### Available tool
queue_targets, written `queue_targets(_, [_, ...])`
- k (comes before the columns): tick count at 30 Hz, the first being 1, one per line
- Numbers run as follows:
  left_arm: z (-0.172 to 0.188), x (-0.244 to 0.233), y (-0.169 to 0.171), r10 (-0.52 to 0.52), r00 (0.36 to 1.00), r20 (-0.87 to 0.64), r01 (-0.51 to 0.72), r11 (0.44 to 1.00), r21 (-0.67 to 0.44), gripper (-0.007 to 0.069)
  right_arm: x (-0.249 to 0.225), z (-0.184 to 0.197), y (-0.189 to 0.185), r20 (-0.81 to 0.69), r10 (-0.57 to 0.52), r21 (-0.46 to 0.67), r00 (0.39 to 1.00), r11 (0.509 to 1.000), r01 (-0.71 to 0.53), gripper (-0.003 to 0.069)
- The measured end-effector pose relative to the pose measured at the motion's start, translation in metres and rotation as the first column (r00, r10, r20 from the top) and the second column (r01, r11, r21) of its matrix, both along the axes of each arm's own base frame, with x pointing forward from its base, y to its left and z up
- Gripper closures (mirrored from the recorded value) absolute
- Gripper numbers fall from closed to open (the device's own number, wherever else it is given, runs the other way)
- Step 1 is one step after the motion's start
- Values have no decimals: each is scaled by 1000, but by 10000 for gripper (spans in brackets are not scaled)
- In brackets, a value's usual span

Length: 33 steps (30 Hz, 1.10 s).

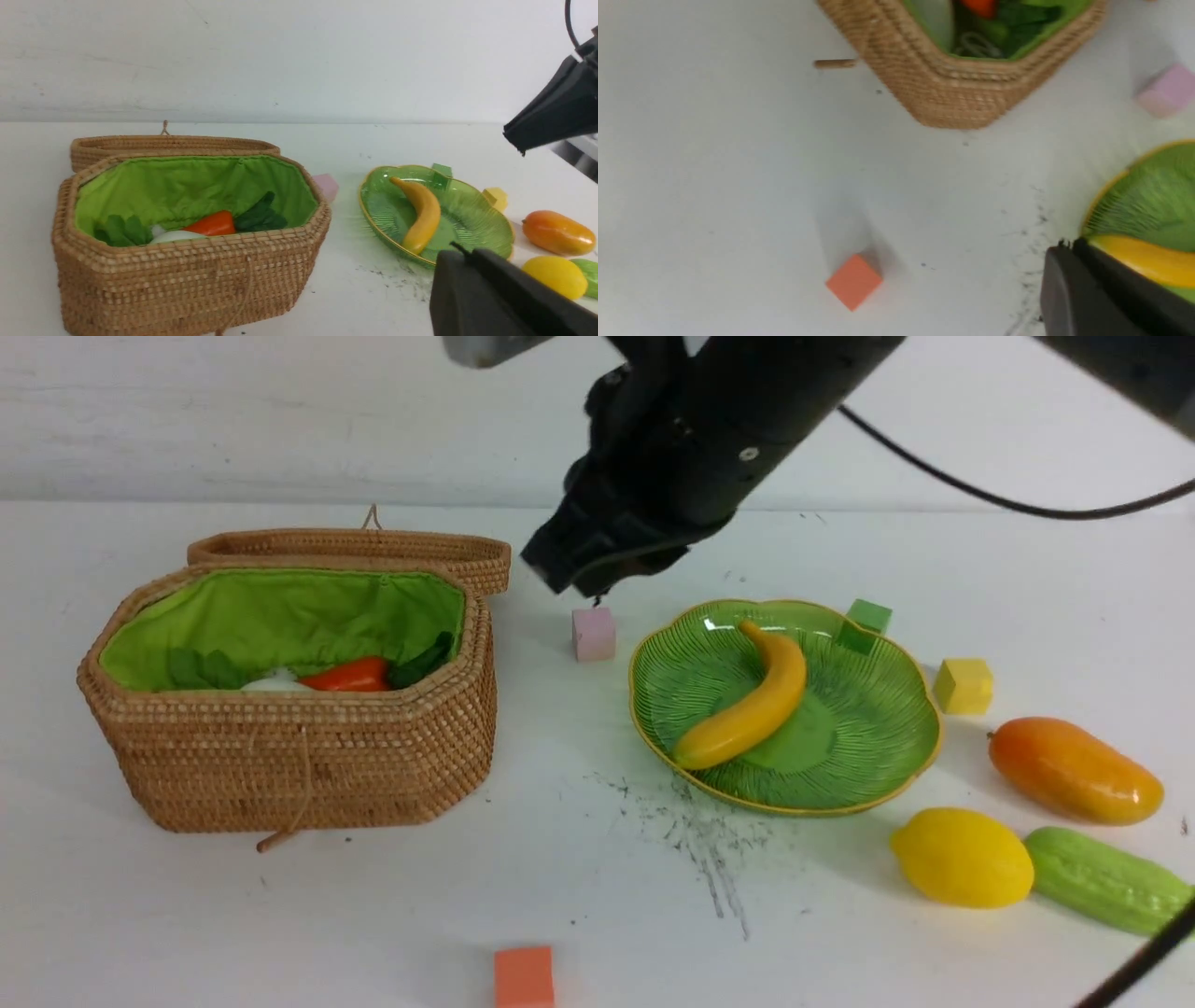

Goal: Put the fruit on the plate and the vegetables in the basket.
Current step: Use the right arm to grab a lemon and put it into the right plate

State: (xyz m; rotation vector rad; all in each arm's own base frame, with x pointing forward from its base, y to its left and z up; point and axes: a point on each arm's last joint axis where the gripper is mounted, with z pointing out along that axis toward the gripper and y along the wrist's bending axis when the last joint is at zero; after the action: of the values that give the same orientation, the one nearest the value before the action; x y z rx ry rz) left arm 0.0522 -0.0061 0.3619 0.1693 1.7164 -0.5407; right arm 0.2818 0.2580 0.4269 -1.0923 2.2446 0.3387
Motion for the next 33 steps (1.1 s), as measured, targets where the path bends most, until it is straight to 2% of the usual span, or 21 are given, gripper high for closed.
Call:
queue_targets(3, [0, -3, -5, -59, 998, -11, 59, 998, -21, 621, -10, 11, -19, 37, -89, -16, 995, 996, 90, 676])
queue_targets(6, [0, -5, -8, -104, 994, -18, 103, 994, -31, 621, -23, 16, -38, 64, -131, -43, 989, 990, 134, 676])
queue_targets(11, [-3, -9, -14, -174, 984, -44, 173, 985, -24, 621, -42, 7, -86, 49, -250, -91, 967, 963, 253, 676])
queue_targets(14, [-4, -13, -18, -234, 970, -61, 234, 972, -17, 621, -48, -18, -126, -19, -370, -136, 929, 921, 364, 675])
queue_targets(19, [-5, -17, -22, -303, 951, -67, 304, 953, 2, 619, -54, -56, -165, -138, -506, -207, 852, 856, 475, 672])
queue_targets(23, [-6, -20, -25, -351, 934, -64, 353, 935, 19, 619, -54, -95, -193, -249, -598, -249, 762, 800, 546, 645])
queue_targets(25, [-6, -21, -26, -364, 929, -65, 366, 931, 20, 619, -50, -109, -201, -265, -604, -222, 752, 797, 562, 599])
queue_targets(28, [-6, -21, -26, -368, 927, -65, 370, 929, 19, 619, -42, -123, -206, -232, -539, -193, 810, 841, 505, 515])
queue_targets(31, [-6, -21, -27, -370, 927, -66, 372, 928, 19, 619, -27, -136, -203, -161, -406, -195, 900, 907, 374, 355])
queue_targets(33, [-6, -21, -27, -370, 927, -65, 372, 928, 20, 619, -15, -146, -199, -124, -318, -199, 940, 936, 291, 207])
